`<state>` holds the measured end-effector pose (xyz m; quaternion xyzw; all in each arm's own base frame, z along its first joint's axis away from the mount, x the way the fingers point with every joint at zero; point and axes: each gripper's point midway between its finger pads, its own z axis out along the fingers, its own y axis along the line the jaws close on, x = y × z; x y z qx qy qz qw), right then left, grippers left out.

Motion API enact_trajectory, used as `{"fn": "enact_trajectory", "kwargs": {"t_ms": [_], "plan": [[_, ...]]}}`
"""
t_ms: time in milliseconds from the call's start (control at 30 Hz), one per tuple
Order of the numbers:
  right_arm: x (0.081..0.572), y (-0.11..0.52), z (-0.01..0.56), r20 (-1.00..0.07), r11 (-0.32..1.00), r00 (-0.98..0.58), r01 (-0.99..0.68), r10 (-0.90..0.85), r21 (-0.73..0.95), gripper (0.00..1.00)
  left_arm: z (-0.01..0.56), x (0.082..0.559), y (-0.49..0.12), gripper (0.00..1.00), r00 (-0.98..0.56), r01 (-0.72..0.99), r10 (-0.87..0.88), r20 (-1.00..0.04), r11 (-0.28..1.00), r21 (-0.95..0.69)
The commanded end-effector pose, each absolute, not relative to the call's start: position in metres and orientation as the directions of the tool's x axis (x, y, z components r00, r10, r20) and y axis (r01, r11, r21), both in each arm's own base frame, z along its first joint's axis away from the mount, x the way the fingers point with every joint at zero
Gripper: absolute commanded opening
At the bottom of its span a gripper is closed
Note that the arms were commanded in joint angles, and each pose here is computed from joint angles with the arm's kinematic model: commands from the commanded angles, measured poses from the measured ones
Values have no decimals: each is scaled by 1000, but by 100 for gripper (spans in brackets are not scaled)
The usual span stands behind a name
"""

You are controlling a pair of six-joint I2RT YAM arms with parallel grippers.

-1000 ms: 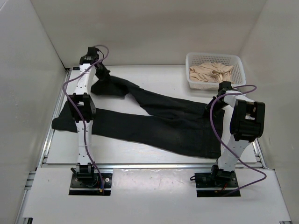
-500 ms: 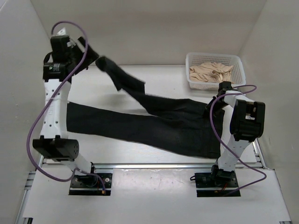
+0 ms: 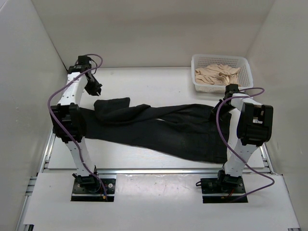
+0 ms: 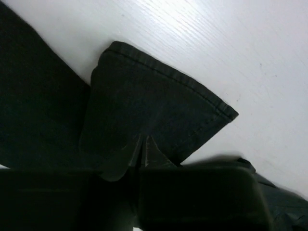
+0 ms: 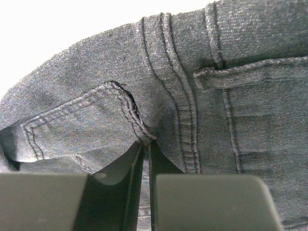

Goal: Fold and stack the trousers
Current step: Flatten the trousers out

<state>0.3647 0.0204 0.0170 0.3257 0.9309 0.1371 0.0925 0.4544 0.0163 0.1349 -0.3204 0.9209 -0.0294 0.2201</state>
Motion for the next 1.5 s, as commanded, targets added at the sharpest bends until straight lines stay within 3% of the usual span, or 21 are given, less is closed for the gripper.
{"fn": "enact_trajectory", "kwargs": {"t_ms": [0,33,100,167,267,433,533,767,867,1000,1100,1167,1200,1233,1267,1467], "plan": [[357,10,6,-89,769,-780,581,620,265,11,162,455,15,21,-678,-574,-586,-443,799,-178],[357,10,6,-89,769,-780,581,620,265,11,150,449,10,36,-696,-572,-580,-423,804,-162],[357,10,6,-89,769,-780,581,620,265,11,144,445,5,55,-713,-552,-563,-418,818,-161],[357,12,7,-84,768,-781,580,619,272,11,132,437,-6,96,-754,-507,-515,-407,851,-136],[357,13,7,-82,773,-788,569,610,279,11,97,430,-14,100,-818,-475,-486,-308,873,-116],[360,14,10,-86,772,-789,565,609,291,11,61,426,1,100,-811,-533,-505,-294,846,19],[360,14,10,-88,778,-794,558,602,290,11,52,427,4,99,-808,-552,-524,-270,833,32],[357,17,8,-71,775,-797,557,600,301,11,76,432,44,91,-723,-648,-603,-337,761,28],[357,17,8,-71,775,-797,556,600,301,11,76,435,49,91,-708,-659,-625,-328,752,-7],[357,17,8,-71,775,-797,556,600,301,11,57,446,40,91,-719,-643,-657,-227,753,-141],[357,19,9,-66,773,-798,554,599,309,11,58,462,38,89,-731,-625,-640,-239,767,-143],[357,19,9,-66,773,-798,554,599,309,11,46,465,33,74,-755,-612,-622,-207,782,-119],[356,19,6,-58,772,-799,557,599,305,11,48,469,34,35,-755,-611,-622,-210,782,-121],[356,19,6,-58,772,-799,557,599,305,11,54,482,33,17,-750,-605,-621,-227,783,-146],[359,19,8,-66,773,-798,554,599,309,11,64,488,31,10,-752,-590,-614,-240,789,-170],[363,20,11,-61,770,-800,551,597,321,11,101,538,35,10,-692,-561,-635,-343,772,-299]]}}
